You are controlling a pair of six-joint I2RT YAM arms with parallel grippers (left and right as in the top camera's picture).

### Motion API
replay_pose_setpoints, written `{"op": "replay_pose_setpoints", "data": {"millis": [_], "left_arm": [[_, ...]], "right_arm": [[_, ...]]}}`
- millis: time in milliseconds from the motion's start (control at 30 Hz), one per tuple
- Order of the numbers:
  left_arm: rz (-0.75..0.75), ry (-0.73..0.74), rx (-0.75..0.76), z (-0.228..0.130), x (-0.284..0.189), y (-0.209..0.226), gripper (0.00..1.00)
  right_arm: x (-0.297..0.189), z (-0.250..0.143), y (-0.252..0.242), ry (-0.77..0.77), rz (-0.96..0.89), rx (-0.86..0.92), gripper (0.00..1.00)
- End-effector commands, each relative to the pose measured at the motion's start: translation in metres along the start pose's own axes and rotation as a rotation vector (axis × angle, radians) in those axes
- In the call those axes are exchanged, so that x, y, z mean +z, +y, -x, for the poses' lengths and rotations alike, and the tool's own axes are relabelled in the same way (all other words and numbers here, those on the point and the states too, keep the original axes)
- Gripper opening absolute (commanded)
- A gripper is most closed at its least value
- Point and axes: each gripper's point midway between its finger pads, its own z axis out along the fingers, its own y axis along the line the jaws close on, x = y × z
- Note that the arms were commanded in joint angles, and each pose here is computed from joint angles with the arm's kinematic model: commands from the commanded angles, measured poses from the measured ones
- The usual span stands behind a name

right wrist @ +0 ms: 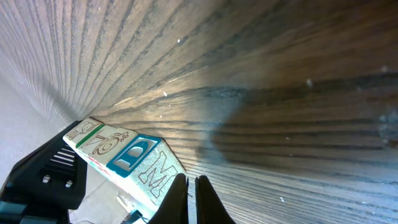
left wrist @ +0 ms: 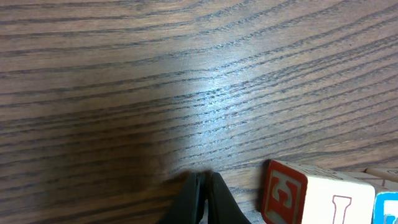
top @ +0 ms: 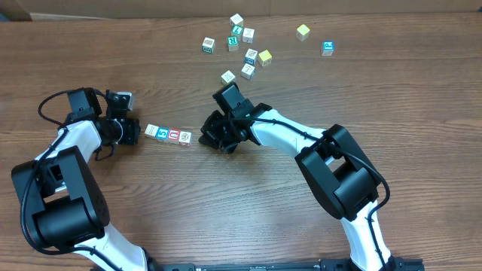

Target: Form a horizontal line

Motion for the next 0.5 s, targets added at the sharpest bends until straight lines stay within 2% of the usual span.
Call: {"op": "replay_pose_setpoints", "data": {"millis": [0, 467], "left_arm": [[0.01, 0.042, -0.021, -0.012, 0.0055, 0.0, 0.04], [0.01, 0.042, -0.021, -0.012, 0.0055, 0.0, 0.04]], "right_arm": [[0.006, -0.0068, 0.0008, 0.016, 0.002, -0.009, 0.04], [0.0153, -0.0127, 0.0046, 0.018, 0.018, -0.036, 0.04]]}}
